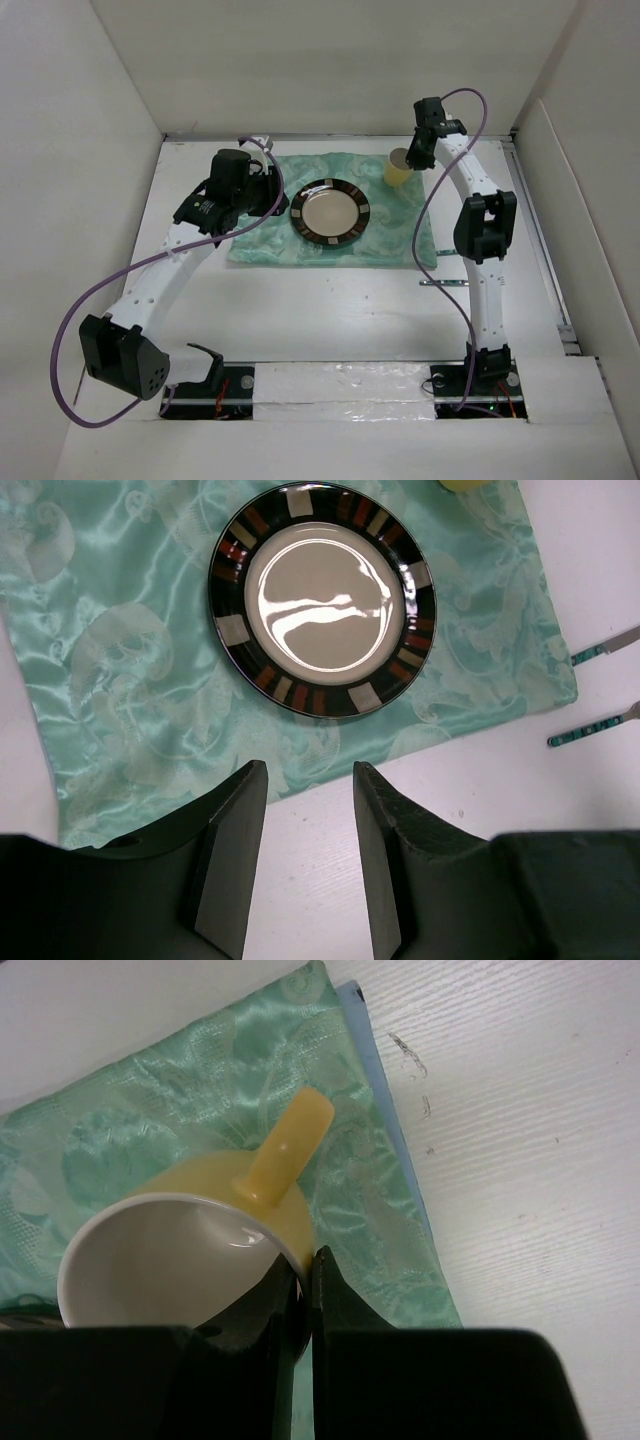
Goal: Set the dinner table for one person
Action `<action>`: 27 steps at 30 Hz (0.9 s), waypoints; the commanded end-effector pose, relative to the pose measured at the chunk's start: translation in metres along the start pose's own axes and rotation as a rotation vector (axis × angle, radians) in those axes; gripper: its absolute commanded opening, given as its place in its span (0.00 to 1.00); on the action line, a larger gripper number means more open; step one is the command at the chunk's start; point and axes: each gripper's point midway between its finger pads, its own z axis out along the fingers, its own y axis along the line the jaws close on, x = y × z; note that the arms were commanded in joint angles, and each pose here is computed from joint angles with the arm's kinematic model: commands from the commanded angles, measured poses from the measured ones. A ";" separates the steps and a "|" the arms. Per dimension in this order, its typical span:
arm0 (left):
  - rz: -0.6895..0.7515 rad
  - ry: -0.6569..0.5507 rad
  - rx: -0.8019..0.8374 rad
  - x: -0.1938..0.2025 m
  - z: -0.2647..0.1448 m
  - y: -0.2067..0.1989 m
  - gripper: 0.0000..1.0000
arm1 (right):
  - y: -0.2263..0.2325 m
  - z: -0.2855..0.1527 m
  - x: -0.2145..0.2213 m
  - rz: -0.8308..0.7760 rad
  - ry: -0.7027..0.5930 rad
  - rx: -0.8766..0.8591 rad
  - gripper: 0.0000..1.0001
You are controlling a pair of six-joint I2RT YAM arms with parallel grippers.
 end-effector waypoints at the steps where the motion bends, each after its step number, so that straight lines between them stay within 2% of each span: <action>1: 0.008 -0.021 0.021 -0.004 0.000 -0.003 0.37 | 0.012 -0.026 -0.038 0.050 -0.114 -0.056 0.00; 2: 0.007 -0.019 0.021 -0.004 0.001 -0.003 0.37 | 0.012 -0.023 -0.035 0.049 -0.104 -0.055 0.10; 3: 0.007 -0.018 0.020 -0.004 0.001 -0.003 0.37 | 0.012 -0.023 -0.035 0.050 -0.105 -0.056 0.10; 4: 0.007 -0.018 0.020 -0.004 0.001 -0.003 0.37 | 0.013 -0.023 -0.035 0.056 -0.106 -0.059 0.18; 6: 0.008 -0.024 0.022 -0.005 0.001 -0.004 0.37 | 0.012 -0.025 -0.039 0.076 -0.106 -0.071 0.27; 10: 0.008 -0.022 0.022 -0.005 0.001 -0.003 0.37 | 0.015 -0.036 -0.050 0.096 -0.125 -0.111 0.40; 14: 0.023 -0.034 0.031 -0.010 -0.001 -0.006 0.38 | 0.022 -0.078 -0.082 0.128 -0.197 -0.206 0.49; 16: 0.068 -0.052 0.043 -0.016 -0.003 -0.017 0.38 | 0.020 -0.119 -0.108 0.149 -0.271 -0.269 0.52; 18: 0.150 -0.072 0.083 -0.018 -0.005 -0.049 0.39 | 0.008 -0.144 -0.124 0.169 -0.327 -0.299 0.52; 19: 0.204 -0.088 0.073 -0.020 -0.004 -0.058 0.40 | 0.004 -0.190 -0.138 0.178 -0.396 -0.350 0.46; 20: 0.244 -0.097 0.099 -0.019 -0.004 -0.073 0.41 | -0.003 -0.211 -0.145 0.188 -0.438 -0.372 0.33; 21: 0.300 -0.083 0.162 -0.009 -0.003 -0.104 0.43 | -0.007 -0.218 -0.142 0.184 -0.444 -0.411 0.19; 22: 0.336 -0.082 0.194 -0.004 -0.002 -0.119 0.44 | -0.021 -0.273 -0.153 0.193 -0.527 -0.474 0.00; 23: 0.364 -0.085 0.229 0.001 0.000 -0.136 0.47 | -0.030 -0.294 -0.155 0.198 -0.566 -0.493 0.00; 24: 0.415 -0.054 0.289 0.023 0.004 -0.162 0.50 | -0.038 -0.316 -0.159 0.205 -0.620 -0.518 0.00; 25: 0.458 -0.046 0.322 0.034 0.006 -0.176 0.51 | -0.055 -0.321 -0.155 0.229 -0.625 -0.511 0.00; 26: 0.490 -0.051 0.356 0.042 0.009 -0.192 0.54 | -0.066 -0.366 -0.154 0.234 -0.702 -0.540 0.00; 27: 0.526 -0.015 0.382 0.061 0.021 -0.206 0.55 | -0.072 -0.380 -0.152 0.243 -0.725 -0.549 0.00</action>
